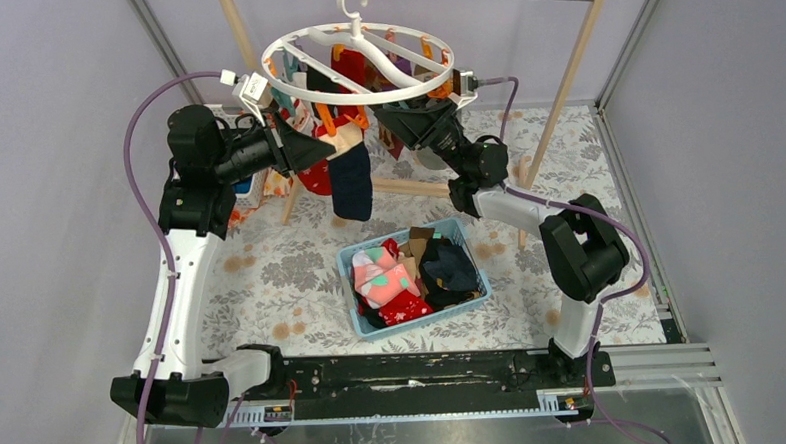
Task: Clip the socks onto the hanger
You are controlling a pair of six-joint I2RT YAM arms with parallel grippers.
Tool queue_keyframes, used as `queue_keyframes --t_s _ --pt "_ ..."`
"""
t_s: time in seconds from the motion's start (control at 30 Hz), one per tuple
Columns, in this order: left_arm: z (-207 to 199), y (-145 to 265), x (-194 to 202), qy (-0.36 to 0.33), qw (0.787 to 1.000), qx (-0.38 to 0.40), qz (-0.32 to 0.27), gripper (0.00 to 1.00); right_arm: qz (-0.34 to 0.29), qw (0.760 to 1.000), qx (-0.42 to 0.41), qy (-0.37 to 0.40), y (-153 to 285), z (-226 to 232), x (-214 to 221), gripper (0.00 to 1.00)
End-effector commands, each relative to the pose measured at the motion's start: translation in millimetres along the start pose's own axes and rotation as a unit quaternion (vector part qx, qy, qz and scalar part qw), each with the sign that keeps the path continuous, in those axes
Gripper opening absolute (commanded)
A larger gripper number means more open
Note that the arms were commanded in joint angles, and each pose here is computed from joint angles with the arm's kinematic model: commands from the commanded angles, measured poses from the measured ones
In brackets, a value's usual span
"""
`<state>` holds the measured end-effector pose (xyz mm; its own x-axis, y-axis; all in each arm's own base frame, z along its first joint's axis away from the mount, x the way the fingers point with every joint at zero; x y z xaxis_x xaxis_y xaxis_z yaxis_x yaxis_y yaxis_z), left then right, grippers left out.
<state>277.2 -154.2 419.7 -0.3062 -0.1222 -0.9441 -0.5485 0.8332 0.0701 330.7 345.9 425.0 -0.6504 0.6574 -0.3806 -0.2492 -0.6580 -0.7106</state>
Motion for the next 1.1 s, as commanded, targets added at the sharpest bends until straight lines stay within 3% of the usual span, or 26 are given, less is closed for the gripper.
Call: queue_keyframes --t_s 0.0,0.3,0.47,0.73,1.07 --pt "-13 9 -13 -0.027 1.0 0.008 -0.014 0.0 -0.003 0.996 -0.081 0.048 -11 43 10 0.77" --pt "-12 10 -15 -0.048 0.999 0.0 -0.012 0.0 -0.112 0.98 -0.03 0.161 23 76 -12 0.83" --pt "-13 11 -16 -0.05 0.999 0.0 -0.012 0.0 -0.107 0.974 -0.021 0.2 30 91 -14 0.85" --pt "-16 15 -17 -0.063 0.998 -0.005 -0.008 0.0 -0.085 0.987 -0.03 0.13 21 62 3 0.84" --pt "-21 19 -11 -0.07 0.998 0.0 0.003 0.0 -0.093 0.987 -0.061 0.115 -7 61 0 0.85"
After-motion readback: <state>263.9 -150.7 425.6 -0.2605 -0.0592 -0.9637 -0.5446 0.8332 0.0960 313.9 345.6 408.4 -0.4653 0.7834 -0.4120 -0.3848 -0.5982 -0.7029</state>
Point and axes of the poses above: each gripper's point midway between its finger pads, its own y axis back along the fingers, its own z axis along the line the jaws close on, x = y × z, the point moved 2 cm from there along y, back along the fingers, and after that the axes turned 13 degrees about -y, right-handed, at the moved point
